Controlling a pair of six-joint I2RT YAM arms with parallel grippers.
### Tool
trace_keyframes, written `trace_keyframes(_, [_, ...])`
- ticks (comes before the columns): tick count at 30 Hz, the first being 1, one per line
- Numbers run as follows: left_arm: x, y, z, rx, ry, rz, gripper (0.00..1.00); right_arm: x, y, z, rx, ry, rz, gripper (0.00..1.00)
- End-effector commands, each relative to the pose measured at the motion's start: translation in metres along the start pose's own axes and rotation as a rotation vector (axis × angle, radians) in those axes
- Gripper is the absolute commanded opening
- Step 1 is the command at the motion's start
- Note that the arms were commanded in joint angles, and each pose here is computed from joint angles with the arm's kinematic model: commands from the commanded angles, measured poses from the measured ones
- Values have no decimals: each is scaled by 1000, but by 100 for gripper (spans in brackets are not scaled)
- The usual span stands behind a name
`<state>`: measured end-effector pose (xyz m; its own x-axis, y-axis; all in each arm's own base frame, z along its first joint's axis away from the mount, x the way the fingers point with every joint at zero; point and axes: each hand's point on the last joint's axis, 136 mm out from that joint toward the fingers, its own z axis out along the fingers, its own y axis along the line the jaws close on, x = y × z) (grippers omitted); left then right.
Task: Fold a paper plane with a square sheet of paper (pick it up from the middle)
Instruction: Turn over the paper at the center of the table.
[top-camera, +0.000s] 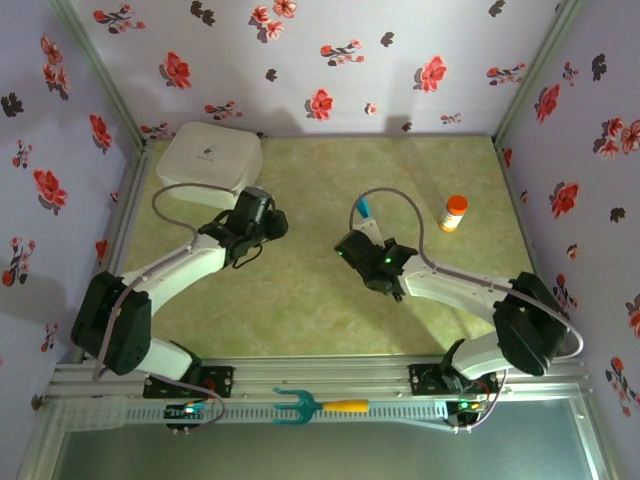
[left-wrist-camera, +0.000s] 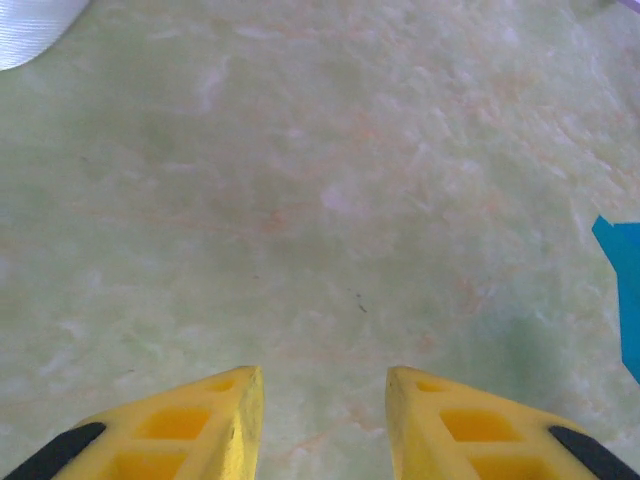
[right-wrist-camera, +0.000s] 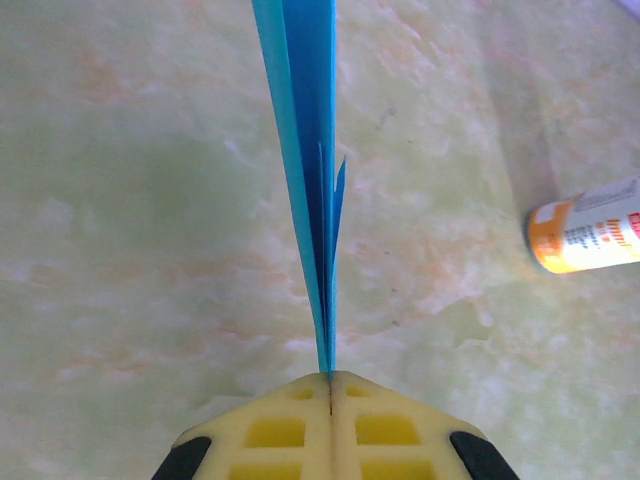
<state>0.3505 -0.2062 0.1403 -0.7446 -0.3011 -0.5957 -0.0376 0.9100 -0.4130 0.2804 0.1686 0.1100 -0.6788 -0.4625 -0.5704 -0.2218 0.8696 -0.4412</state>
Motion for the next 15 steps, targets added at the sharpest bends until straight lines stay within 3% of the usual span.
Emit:
trace_keyframes(1, [-13,7,-7,-14,-61,-40,38,-4,-3,0,105,1,-101,1])
trace_keyframes(8, [-14,14,-9,-25,-68,-56,37,7,57,7,-27,71,-253,3])
trace_keyframes(15, [-15,20,-13,-30,-86,-74,36,12,97,-1,-229,87,-204,7])
